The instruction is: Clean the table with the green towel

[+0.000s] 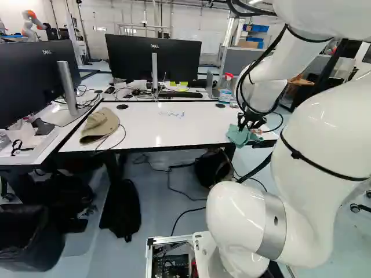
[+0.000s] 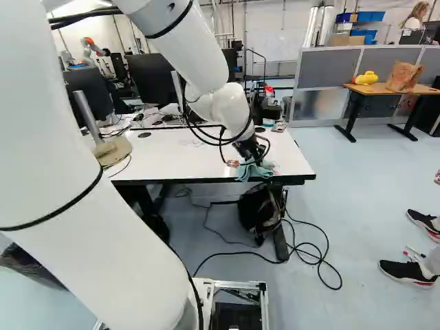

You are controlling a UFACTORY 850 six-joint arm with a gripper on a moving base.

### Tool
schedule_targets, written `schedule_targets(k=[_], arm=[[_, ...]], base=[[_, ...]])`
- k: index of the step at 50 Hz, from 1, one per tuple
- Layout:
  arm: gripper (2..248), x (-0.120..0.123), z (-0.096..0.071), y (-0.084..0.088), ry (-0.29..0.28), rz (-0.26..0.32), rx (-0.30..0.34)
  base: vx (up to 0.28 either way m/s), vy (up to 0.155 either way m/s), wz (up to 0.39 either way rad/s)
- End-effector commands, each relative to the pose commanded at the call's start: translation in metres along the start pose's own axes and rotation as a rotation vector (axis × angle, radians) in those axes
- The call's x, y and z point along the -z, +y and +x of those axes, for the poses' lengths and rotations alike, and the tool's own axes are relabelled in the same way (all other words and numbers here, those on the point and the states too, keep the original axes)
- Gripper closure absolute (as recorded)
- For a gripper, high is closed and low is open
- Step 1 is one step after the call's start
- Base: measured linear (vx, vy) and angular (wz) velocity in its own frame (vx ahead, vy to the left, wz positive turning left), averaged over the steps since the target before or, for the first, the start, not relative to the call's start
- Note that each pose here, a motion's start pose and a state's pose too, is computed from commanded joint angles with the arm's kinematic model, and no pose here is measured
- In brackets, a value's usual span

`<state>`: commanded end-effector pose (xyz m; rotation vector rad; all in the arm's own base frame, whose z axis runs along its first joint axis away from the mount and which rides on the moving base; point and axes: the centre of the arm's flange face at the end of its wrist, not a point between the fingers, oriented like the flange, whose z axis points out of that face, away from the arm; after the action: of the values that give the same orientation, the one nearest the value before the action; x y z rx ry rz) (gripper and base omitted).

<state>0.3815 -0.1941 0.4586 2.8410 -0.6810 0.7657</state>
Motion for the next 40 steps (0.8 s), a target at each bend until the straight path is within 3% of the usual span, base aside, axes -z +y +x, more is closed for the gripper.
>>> schedule_targets(k=[16,40], arm=[[197,-0.001,0.001,0.003,0.0,-0.003,-0.005],[197,-0.006,0.011,0.02,0.0,-0.023,-0.039]], base=[[0.0,0.0,0.0],[0.0,0.0,0.0]])
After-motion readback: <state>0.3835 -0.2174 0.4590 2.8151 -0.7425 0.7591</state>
